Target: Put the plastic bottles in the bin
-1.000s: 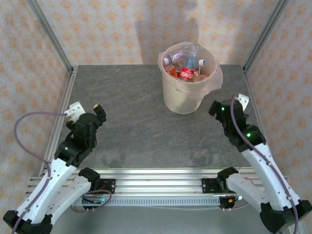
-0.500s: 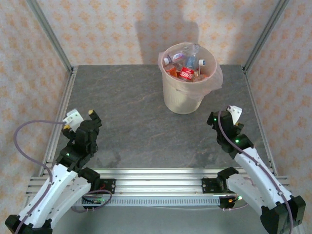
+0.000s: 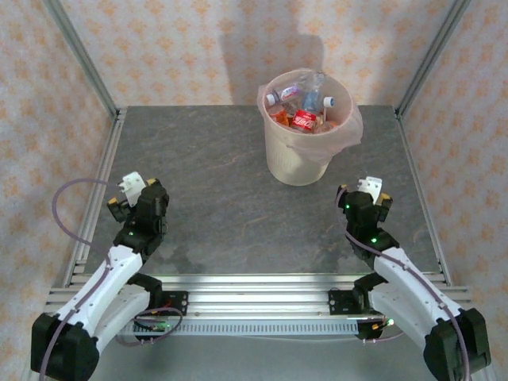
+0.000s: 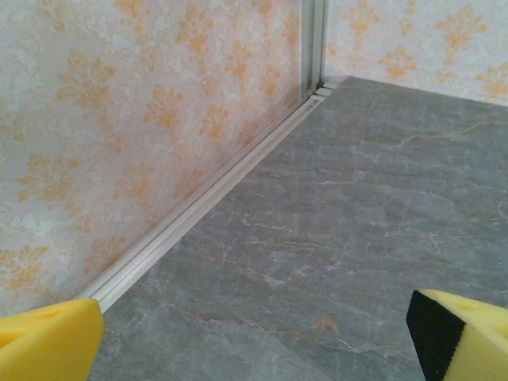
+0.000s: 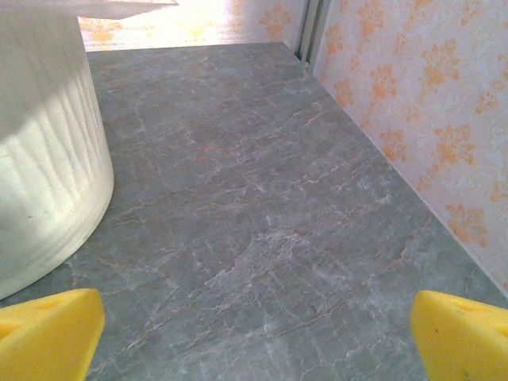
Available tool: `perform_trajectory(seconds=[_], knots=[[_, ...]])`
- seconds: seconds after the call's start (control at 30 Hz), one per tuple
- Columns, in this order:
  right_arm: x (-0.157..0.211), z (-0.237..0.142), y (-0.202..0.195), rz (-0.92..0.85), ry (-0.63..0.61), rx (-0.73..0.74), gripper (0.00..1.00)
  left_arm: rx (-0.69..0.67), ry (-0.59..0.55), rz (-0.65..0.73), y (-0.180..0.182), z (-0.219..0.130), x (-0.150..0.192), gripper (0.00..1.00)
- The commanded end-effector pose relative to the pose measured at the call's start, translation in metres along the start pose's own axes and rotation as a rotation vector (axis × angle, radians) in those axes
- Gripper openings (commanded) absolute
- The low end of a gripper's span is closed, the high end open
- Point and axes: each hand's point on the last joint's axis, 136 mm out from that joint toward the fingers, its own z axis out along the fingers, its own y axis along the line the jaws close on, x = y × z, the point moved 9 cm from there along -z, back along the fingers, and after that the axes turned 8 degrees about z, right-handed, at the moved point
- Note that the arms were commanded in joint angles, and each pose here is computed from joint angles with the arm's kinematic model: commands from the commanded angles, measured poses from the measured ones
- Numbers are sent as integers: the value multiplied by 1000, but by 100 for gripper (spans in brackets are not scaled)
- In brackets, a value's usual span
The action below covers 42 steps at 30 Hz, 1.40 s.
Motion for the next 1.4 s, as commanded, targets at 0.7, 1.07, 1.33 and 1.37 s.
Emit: perform_trajectory(seconds=[0.7,1.07,1.33,1.37], knots=[[-5,71,-2,72,-84,-94,99,212,-66,70,-43,63,26,100],[6,92,7,106,-35,-165,99,342,-91,63,-56,64,26,100],[15,103,15,88,-8,-207,99,372,-79,67,-68,74,30,100],[16,104,15,86,-7,-208,99,376,-76,69,-70,76,31,100]])
